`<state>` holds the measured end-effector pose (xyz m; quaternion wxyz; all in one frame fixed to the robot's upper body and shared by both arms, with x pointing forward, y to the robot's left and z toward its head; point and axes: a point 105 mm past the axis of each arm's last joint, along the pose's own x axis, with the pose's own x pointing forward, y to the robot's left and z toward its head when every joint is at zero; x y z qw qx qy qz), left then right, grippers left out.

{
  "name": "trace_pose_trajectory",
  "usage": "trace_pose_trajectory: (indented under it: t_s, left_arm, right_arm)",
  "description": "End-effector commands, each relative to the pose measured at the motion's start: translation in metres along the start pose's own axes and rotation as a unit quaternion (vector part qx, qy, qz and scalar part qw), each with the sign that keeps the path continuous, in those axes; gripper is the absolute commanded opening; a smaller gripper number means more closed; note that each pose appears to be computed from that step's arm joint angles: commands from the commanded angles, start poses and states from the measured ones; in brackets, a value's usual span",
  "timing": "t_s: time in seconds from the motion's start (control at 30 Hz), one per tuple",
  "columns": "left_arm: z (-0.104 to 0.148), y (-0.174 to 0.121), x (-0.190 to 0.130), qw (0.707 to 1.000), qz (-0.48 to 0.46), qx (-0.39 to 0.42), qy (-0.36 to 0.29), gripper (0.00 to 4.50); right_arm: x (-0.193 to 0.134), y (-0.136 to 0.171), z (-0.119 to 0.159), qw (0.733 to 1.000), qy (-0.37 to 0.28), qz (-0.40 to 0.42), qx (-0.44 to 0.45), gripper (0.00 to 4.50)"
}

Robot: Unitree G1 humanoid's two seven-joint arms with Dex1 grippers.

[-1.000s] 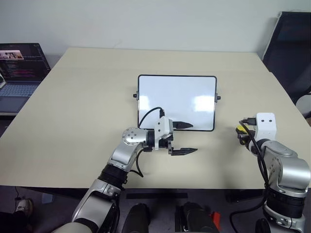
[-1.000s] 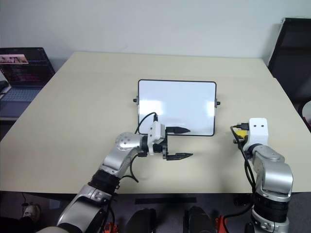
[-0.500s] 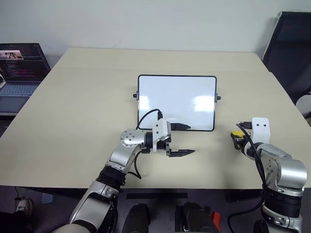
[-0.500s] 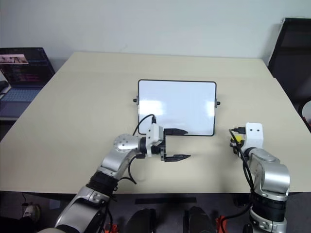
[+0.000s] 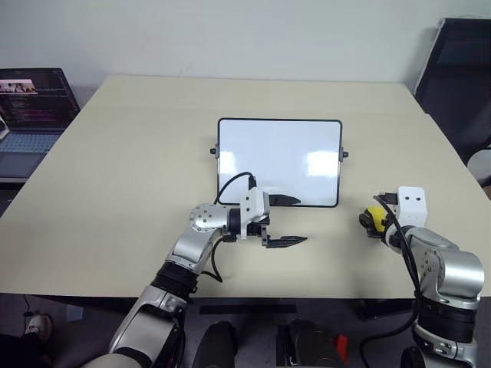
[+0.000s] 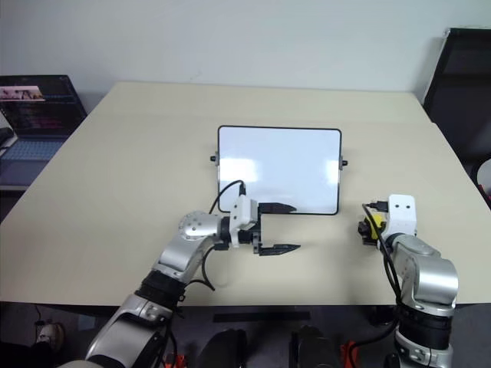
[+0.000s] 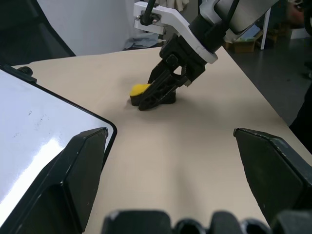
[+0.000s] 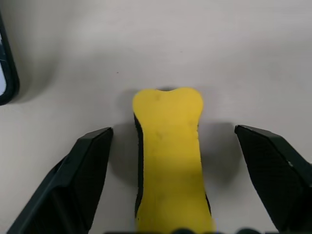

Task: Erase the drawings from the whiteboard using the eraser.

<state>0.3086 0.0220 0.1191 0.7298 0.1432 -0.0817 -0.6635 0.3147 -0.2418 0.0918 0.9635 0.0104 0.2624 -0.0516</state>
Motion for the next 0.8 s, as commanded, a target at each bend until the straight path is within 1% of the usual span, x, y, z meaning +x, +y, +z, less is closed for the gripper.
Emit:
trace_pose_trajectory:
  t_s: [0.03,0.13,0.2,0.23,0.27,0.33,0.37,0.43,0.53,0.63,0.67,0.73,0.8]
  left_arm:
    - [0.021,0.014,-0.008,0.999,0.026,0.028,-0.018,4.5]
    - [0.035,0.037,-0.028,0.994,0.107,0.019,-0.033,4.5]
    - [0.045,0.057,-0.049,0.982,0.185,0.012,-0.043,4.5]
    - [0.047,0.066,-0.063,0.971,0.236,0.011,-0.04,4.5]
    - [0.047,0.075,-0.076,0.958,0.284,0.012,-0.035,4.5]
    - [0.046,0.088,-0.109,0.922,0.386,0.021,-0.019,4.5]
    - [0.045,0.092,-0.124,0.905,0.425,0.025,-0.009,4.5]
    - [0.038,0.094,-0.162,0.86,0.508,0.037,0.022,4.5]
    - [0.021,0.078,-0.218,0.788,0.609,0.04,0.078,4.5]
    - [0.002,0.05,-0.276,0.703,0.699,0.015,0.126,4.5]
    - [-0.003,0.039,-0.292,0.681,0.717,0.011,0.148,4.5]
    - [-0.012,0.023,-0.308,0.662,0.725,0.013,0.189,4.5]
    - [-0.024,0.004,-0.325,0.631,0.742,0.002,0.224,4.5]
  right_arm:
    - [-0.015,-0.006,0.041,0.996,-0.079,-0.027,0.007,4.44]
    - [-0.027,-0.008,0.071,0.989,-0.141,-0.053,-0.005,4.44]
    - [-0.034,-0.01,0.087,0.981,-0.18,-0.069,-0.025,4.44]
    - [-0.037,-0.011,0.091,0.978,-0.193,-0.076,-0.033,4.44]
    - [-0.038,-0.012,0.094,0.975,-0.205,-0.081,-0.038,4.44]
    - [-0.037,-0.014,0.09,0.973,-0.213,-0.085,-0.033,4.44]
    - [-0.036,-0.016,0.087,0.972,-0.216,-0.087,-0.028,4.44]
    - [-0.033,-0.02,0.079,0.969,-0.225,-0.097,-0.033,4.44]
    - [-0.022,-0.032,0.056,0.967,-0.219,-0.127,-0.027,4.44]
    - [-0.015,-0.043,0.028,0.964,-0.211,-0.159,-0.024,4.44]
    - [-0.015,-0.049,0.019,0.961,-0.211,-0.178,-0.027,4.44]
    - [-0.016,-0.053,0.009,0.957,-0.212,-0.197,-0.026,4.44]
    - [-0.011,-0.051,-0.001,0.959,-0.202,-0.198,-0.025,4.44]
